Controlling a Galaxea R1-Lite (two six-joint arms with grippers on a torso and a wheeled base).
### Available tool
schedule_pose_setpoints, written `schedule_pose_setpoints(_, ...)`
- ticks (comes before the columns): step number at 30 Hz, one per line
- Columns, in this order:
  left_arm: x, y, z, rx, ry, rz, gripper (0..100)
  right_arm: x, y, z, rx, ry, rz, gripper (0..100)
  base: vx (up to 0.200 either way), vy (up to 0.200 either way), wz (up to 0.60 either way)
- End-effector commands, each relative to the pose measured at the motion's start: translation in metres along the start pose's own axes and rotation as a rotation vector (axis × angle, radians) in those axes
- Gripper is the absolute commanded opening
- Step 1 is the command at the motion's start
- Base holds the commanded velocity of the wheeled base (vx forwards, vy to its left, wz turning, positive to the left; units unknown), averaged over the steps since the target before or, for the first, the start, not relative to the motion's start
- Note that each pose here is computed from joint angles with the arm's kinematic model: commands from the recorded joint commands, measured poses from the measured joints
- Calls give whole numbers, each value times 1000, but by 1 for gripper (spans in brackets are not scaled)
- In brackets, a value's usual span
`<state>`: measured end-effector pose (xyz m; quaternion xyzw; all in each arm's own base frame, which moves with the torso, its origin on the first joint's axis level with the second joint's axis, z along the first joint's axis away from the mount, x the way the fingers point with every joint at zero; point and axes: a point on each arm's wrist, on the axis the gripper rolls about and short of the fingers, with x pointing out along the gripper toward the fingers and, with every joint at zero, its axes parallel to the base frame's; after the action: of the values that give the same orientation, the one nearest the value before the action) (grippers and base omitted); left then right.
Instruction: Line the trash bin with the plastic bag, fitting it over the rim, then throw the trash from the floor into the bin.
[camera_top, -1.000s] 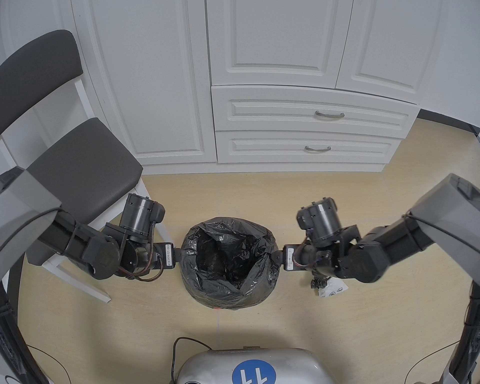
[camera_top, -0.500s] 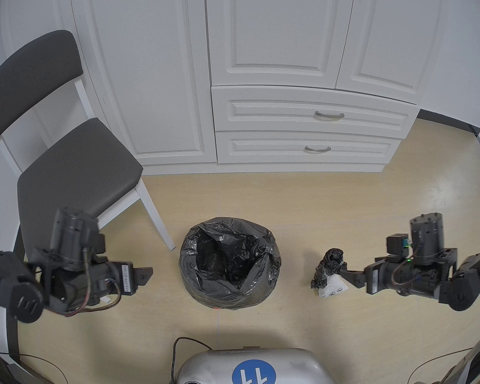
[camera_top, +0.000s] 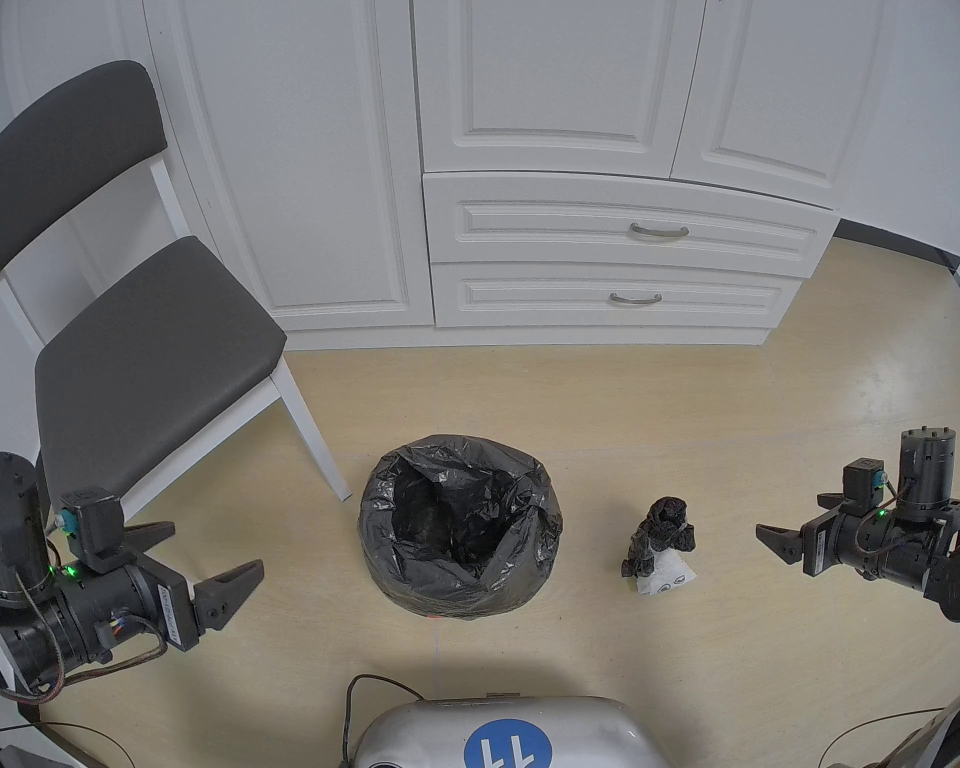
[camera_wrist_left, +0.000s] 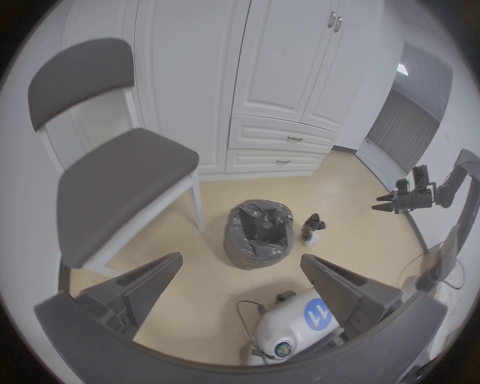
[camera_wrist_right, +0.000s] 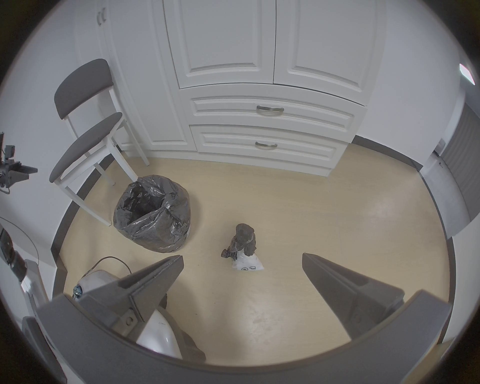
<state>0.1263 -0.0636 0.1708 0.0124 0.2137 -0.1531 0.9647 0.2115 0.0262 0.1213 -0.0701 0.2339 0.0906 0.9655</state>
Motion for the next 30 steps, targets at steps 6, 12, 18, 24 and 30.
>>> schedule_pose_setpoints(6,-31,3,14,29,-156,34,100,-6,8,10,-30,-49,29,100,0,0,0)
schedule_pose_setpoints(12,-32,-2,19,34,-162,-1,100,-7,5,22,33,30,28,100,0,0,0)
schedule_pose_setpoints(18,-23,-5,29,-33,-64,7,100,5,5,51,275,234,41,100,0,0,0)
schedule_pose_setpoints(24,-13,-8,36,-113,27,20,100,52,0,38,363,399,2,100,0,0,0)
schedule_pose_setpoints(30,-5,-10,37,-130,56,27,100,96,-5,14,381,442,-22,100,0,0,0)
